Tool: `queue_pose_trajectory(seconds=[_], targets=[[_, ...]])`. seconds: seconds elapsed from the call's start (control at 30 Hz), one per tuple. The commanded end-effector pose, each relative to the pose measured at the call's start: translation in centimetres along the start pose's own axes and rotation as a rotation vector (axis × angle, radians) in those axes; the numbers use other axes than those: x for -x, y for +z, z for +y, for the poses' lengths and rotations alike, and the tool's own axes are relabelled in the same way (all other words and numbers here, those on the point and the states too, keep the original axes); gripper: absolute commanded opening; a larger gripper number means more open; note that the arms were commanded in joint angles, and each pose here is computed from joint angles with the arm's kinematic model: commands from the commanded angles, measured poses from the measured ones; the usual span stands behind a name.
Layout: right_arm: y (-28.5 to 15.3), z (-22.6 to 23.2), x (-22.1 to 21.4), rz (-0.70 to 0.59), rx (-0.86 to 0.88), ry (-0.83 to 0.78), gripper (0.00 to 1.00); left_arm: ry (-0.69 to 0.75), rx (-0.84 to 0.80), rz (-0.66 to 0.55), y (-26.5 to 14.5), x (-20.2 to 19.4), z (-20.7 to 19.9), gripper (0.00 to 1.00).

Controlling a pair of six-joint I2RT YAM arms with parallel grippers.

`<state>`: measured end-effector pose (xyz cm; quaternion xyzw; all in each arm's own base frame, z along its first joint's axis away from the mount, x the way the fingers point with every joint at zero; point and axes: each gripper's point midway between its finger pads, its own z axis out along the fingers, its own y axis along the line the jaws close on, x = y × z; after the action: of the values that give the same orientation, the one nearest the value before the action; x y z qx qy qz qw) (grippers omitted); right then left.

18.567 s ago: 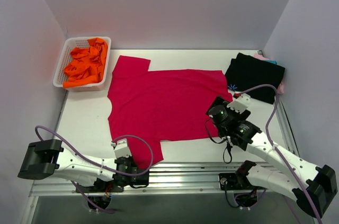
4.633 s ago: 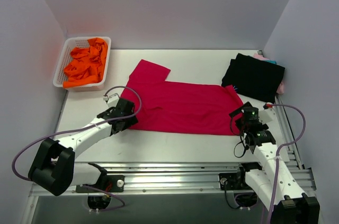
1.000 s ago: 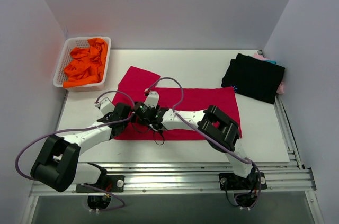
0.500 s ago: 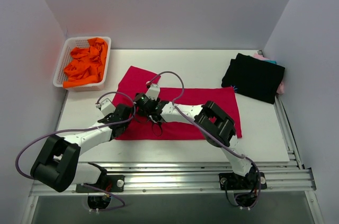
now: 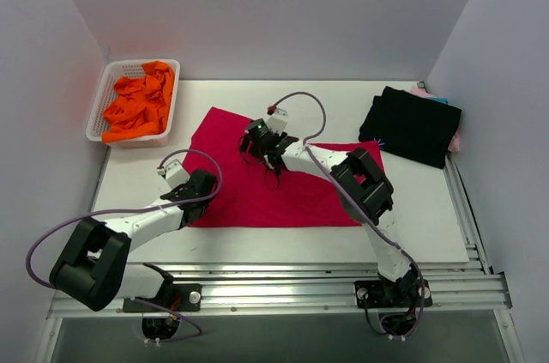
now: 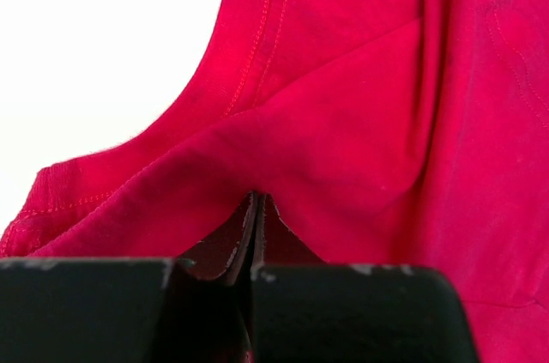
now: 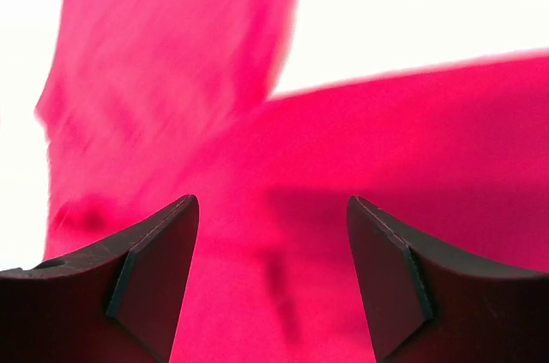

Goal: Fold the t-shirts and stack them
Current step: Fold the flattened tshirt in 1/3 of the way, then grap the side of the flattened tshirt furthest away from the robot with both arms

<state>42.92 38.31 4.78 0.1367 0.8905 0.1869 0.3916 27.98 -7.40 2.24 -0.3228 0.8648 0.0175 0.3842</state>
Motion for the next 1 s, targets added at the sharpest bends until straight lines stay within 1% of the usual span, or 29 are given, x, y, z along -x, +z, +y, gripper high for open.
queue_pose_trajectory(seconds=[0.0,0.07,0.1,0.13,0.17,0.2,0.23,0.27,0.3,0.33,0.37,0.4,0.43,0.47,0.5,0.53,0.57,0.6,0.63,0.67,0.7,0.73,0.77,0.8,0.83,0.87,0.9,0.97], targets=[[-3.6,-0.1,8.7,-0.156,-0.011,0.002,0.66,-0.01,-0.009,-0.033,-0.2,1.2,-1.1,0.02],[-5.5,-1.3,11.0,-0.227,-0.06,-0.014,0.67,0.0,0.006,-0.044,-0.7,1.9,-1.0,0.02],[-7.5,-2.0,12.2,-0.26,-0.069,-0.029,0.69,0.006,-0.01,-0.061,-1.2,3.0,-1.8,0.02],[-8.4,-3.0,13.0,-0.296,-0.098,-0.031,0.7,0.006,-0.032,-0.076,-1.8,3.9,-2.5,0.03],[-9.2,-3.6,13.5,-0.312,-0.104,-0.028,0.7,0.018,-0.045,-0.075,-2.3,4.4,-3.0,0.06],[-11.2,-3.9,14.8,-0.345,-0.092,-0.007,0.71,0.048,-0.064,-0.087,-2.8,5.2,-3.5,0.11],[-11.1,-6.2,13.7,-0.327,-0.13,-0.019,0.72,0.039,-0.107,-0.112,-3.8,6.9,-5.0,0.29],[-11.7,-6.8,13.7,-0.335,-0.125,-0.011,0.73,0.037,-0.155,-0.126,-4.2,8.0,-6.4,0.47],[-13.1,-7.1,14.3,-0.354,-0.108,0.003,0.73,0.091,-0.188,-0.145,-4.6,9.0,-7.3,0.66],[-13.1,-8.7,13.2,-0.336,-0.134,-0.007,0.74,0.122,-0.21,-0.151,-4.4,9.8,-8.4,0.94],[-13.5,-9.3,13.0,-0.332,-0.137,-0.007,0.75,0.105,-0.264,-0.205,-5.0,12.8,-10.8,0.95],[-14.4,-9.6,13.5,-0.342,-0.129,0.002,0.77,0.18,-0.277,-0.214,-4.7,13.8,-11.7,0.94],[-14.7,-10.3,13.4,-0.338,-0.137,0.004,0.77,0.221,-0.249,-0.184,-2.7,13.7,-12.3,0.94],[-14.7,-11.3,12.6,-0.325,-0.15,-0.007,0.78,0.185,-0.258,-0.213,-2.4,17.7,-13.6,0.94],[-15.4,-11.4,12.9,-0.327,-0.134,-0.003,0.79,0.232,-0.334,-0.146,-1.5,17.8,-15.4,0.94],[-15.7,-11.9,12.8,-0.327,-0.14,-0.004,0.8,0.261,-0.325,-0.072,1.9,16.8,-16.1,0.94],[-15.8,-13.1,12.3,-0.318,-0.156,-0.005,0.8,0.271,-0.348,-0.044,3.2,17.5,-16.8,0.94],[-16.5,-13.1,12.6,-0.327,-0.139,0.006,0.8,0.261,-0.422,-0.066,3.4,21.2,-19.0,0.94],[-16.8,-13.5,12.5,-0.329,-0.136,0.009,0.8,0.285,-0.395,-0.008,7.0,20.0,-19.1,0.94],[-17.4,-14.4,12.7,-0.337,-0.139,0.021,0.8,0.304,-0.393,0.009,8.2,20.4,-19.2,0.94],[-17.6,-14.7,12.5,-0.335,-0.136,0.026,0.81,0.296,-0.402,0.011,10.5,21.8,-19.7,0.95],[-17.9,-14.9,12.5,-0.337,-0.132,0.033,0.81,0.307,-0.467,0.047,11.1,21.5,-20.5,0.95],[-18.2,-15.1,12.5,-0.343,-0.126,0.044,0.81,0.322,-0.486,0.063,12.0,21.5,-20.5,0.95],[-18.6,-15.5,12.3,-0.343,-0.117,0.045,0.81,0.314,-0.503,0.048,12.7,22.9,-20.8,0.95],[-18.7,-15.4,12.1,-0.337,-0.104,0.048,0.8,0.322,-0.544,0.115,14.5,21.0,-20.9,0.95],[-18.9,-15.5,12.1,-0.342,-0.103,0.051,0.81,0.335,-0.573,0.128,15.1,20.9,-21.1,0.95],[-18.9,-15.7,11.9,-0.339,-0.104,0.046,0.81,0.336,-0.593,0.144,16.6,20.8,-21.3,0.96],[-19.0,-16.0,11.9,-0.338,-0.118,0.042,0.81,0.363,-0.641,0.192,17.1,19.9,-21.6,0.96]])
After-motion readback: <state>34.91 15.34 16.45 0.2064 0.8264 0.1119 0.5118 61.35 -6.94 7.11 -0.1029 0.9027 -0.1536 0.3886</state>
